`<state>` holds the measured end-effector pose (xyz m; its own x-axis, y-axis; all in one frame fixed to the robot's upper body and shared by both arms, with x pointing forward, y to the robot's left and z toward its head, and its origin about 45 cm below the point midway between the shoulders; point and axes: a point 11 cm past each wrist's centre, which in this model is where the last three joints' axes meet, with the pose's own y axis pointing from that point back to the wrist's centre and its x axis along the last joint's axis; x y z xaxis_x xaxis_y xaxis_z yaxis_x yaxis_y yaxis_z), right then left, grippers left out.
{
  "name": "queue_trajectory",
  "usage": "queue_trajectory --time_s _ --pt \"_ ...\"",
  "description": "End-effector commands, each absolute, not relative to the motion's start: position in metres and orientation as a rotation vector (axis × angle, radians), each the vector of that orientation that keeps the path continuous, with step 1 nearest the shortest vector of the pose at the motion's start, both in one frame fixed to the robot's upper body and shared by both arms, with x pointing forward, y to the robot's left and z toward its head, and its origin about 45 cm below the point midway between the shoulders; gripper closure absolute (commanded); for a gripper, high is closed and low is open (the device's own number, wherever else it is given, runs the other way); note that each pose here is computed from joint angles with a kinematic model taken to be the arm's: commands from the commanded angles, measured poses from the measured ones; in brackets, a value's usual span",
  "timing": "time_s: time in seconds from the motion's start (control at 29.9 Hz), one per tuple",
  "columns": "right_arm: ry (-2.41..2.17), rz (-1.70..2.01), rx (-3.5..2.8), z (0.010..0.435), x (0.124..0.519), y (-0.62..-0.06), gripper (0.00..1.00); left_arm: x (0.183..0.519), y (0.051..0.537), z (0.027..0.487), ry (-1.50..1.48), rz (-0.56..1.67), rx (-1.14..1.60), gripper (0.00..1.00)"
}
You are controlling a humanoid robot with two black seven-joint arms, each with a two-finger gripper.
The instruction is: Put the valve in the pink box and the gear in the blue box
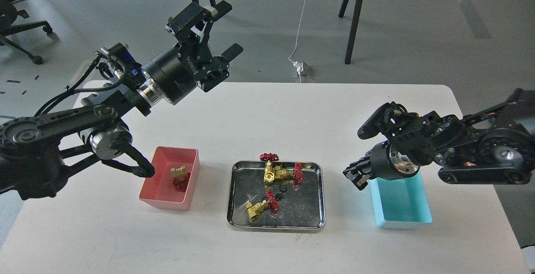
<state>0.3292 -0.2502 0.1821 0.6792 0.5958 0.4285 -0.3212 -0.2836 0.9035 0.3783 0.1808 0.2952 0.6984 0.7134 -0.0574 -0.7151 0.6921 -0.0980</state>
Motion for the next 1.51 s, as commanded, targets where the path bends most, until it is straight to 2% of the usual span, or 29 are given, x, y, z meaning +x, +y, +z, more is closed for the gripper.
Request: queue_trajectory --time_s 0.0,0.1,0.27,0.3,0.4,0.47,0.54,0.7,0.84,0.94,1.1,1.24,1.34,1.47 --pt "0.121 0.831 1.604 0.189 0.327 -0.301 0.83 0.376 0.18 0.291 0.028 0.795 -0.115 0.01" --pt "0.102 0.784 1.606 0.18 0.316 -0.319 0.83 0.375 0.173 0.29 0.036 0.783 -0.123 0.01" --pt "0.094 0.754 1.634 0.171 0.308 -0.32 0.8 0.374 0.165 0.288 0.04 0.771 -0.128 0.01" --pt "0.087 0.754 1.641 0.171 0.308 -0.319 0.75 0.374 0.165 0.288 0.037 0.768 -0.126 0.01" --pt "0.059 0.748 1.662 0.168 0.308 -0.316 0.47 0.374 0.165 0.287 0.032 0.767 -0.123 0.01" --pt "0.037 0.74 1.673 0.169 0.308 -0.317 0.33 0.377 0.167 0.286 0.029 0.776 -0.119 0.01" --pt "0.024 0.739 1.686 0.17 0.308 -0.315 0.0 0.379 0.17 0.284 0.028 0.788 -0.113 0.01" --pt "-0.058 0.769 1.713 0.181 0.322 -0.309 0.0 0.377 0.177 0.27 0.053 0.81 -0.094 0.01" --pt "-0.45 0.816 1.858 0.25 0.389 -0.276 0.0 0.386 0.188 0.267 0.054 0.846 -0.087 0.01" --pt "-0.904 0.609 2.123 0.311 0.439 -0.259 0.0 0.401 0.193 0.287 0.051 0.832 -0.17 0.01" --pt "-1.267 0.012 2.704 0.368 0.49 -0.225 0.0 0.424 0.226 0.313 0.105 0.784 -0.319 0.01" --pt "-1.473 -0.426 3.019 0.356 0.506 -0.232 0.0 0.445 0.27 0.309 0.182 0.891 -0.399 0.01" --pt "-1.755 -0.657 2.975 0.321 0.517 -0.256 0.0 0.462 0.298 0.298 0.222 1.025 -0.461 0.01" --pt "-1.801 -0.788 2.939 0.294 0.517 -0.245 0.0 0.477 0.309 0.272 0.264 1.14 -0.48 0.0"
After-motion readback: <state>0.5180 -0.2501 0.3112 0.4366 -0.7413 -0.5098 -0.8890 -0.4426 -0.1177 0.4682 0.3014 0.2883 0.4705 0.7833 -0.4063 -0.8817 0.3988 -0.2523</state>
